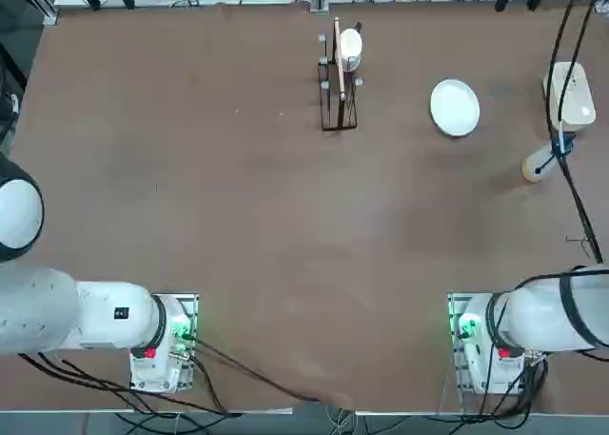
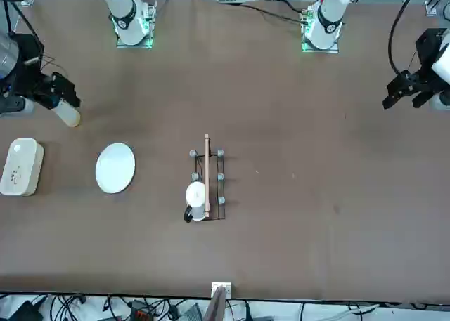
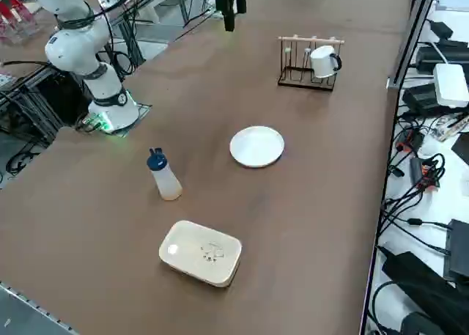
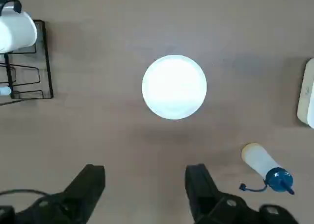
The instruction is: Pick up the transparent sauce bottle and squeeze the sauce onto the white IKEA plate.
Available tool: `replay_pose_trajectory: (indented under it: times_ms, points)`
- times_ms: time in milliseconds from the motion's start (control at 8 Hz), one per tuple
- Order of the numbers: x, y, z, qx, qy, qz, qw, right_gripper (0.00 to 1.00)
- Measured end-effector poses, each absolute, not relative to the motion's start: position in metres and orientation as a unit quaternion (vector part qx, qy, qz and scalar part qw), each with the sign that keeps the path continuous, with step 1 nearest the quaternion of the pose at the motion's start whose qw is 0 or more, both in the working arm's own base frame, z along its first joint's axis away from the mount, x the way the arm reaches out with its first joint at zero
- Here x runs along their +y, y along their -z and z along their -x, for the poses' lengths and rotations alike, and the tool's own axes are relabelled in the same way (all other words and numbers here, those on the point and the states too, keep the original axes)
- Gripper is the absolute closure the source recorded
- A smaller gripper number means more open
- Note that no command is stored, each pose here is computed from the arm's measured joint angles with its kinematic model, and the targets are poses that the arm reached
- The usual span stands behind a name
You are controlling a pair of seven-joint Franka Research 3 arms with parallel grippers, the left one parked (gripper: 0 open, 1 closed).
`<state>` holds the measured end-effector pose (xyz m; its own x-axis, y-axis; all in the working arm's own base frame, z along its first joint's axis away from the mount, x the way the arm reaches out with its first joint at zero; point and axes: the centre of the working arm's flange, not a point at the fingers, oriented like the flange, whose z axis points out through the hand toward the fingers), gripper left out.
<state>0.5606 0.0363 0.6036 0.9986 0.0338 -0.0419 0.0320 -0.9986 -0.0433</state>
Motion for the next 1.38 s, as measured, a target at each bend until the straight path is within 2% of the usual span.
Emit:
replay_pose_trajectory:
  times_ms: [500, 1000, 1375]
  points:
    - [0.035, -0.605, -0.563, 0.01, -0.023, 1.0, 0.006, 0.0]
    - [0.055, -0.576, -0.554, 0.011, -0.107, 0.994, -0.009, 0.0]
    - [0.046, -0.542, -0.548, 0.181, -0.174, 0.964, -0.088, 0.0]
